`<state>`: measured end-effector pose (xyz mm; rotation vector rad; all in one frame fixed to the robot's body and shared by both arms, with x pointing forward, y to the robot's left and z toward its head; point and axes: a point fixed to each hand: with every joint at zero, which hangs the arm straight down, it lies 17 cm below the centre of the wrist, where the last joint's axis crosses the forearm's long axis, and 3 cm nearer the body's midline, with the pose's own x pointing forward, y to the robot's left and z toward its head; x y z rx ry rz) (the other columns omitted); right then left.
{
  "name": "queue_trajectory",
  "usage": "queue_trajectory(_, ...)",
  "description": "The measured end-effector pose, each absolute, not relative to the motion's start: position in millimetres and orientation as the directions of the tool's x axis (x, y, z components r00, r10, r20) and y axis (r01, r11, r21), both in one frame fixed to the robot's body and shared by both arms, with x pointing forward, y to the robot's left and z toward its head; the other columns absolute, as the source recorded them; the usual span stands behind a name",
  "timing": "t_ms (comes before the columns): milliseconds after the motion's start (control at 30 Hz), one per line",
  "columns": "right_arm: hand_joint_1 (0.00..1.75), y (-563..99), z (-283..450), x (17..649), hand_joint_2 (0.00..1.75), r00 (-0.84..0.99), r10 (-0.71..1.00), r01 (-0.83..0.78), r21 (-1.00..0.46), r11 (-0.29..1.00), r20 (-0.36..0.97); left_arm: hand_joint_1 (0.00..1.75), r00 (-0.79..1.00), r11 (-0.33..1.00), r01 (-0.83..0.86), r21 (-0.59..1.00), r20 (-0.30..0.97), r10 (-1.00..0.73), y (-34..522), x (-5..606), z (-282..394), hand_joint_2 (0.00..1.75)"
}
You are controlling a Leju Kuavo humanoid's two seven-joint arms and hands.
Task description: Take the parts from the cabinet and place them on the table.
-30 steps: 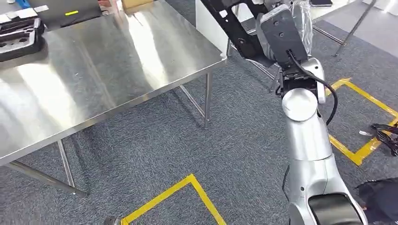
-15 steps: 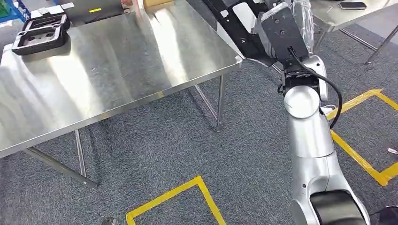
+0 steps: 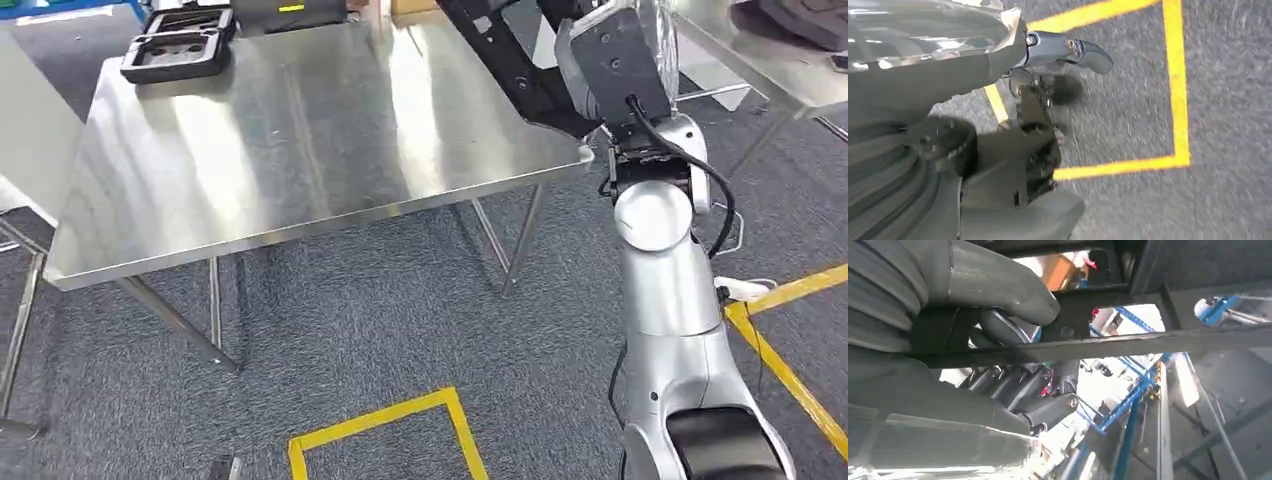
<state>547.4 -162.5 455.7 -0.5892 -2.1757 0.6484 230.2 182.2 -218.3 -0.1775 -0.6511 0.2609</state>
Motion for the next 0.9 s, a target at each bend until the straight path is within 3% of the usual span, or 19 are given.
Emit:
queue_trajectory(500, 1.75, -165, 464, 544, 1.75, -0.601, 0.587, 0.229, -0.588, 0.776, 0.542, 0.00, 0.760, 0.955, -0.101, -0.278, 0.598, 0.254, 154, 243, -206, 1.75)
queue_trajectory(900, 1.75, -155, 471, 540, 1.75, -0.626, 0.567, 0.214, -0.581, 0.785, 0.536, 0.00, 0.757, 0.958, -0.097, -0.268, 0.606, 0.246, 167, 250, -206, 1.75)
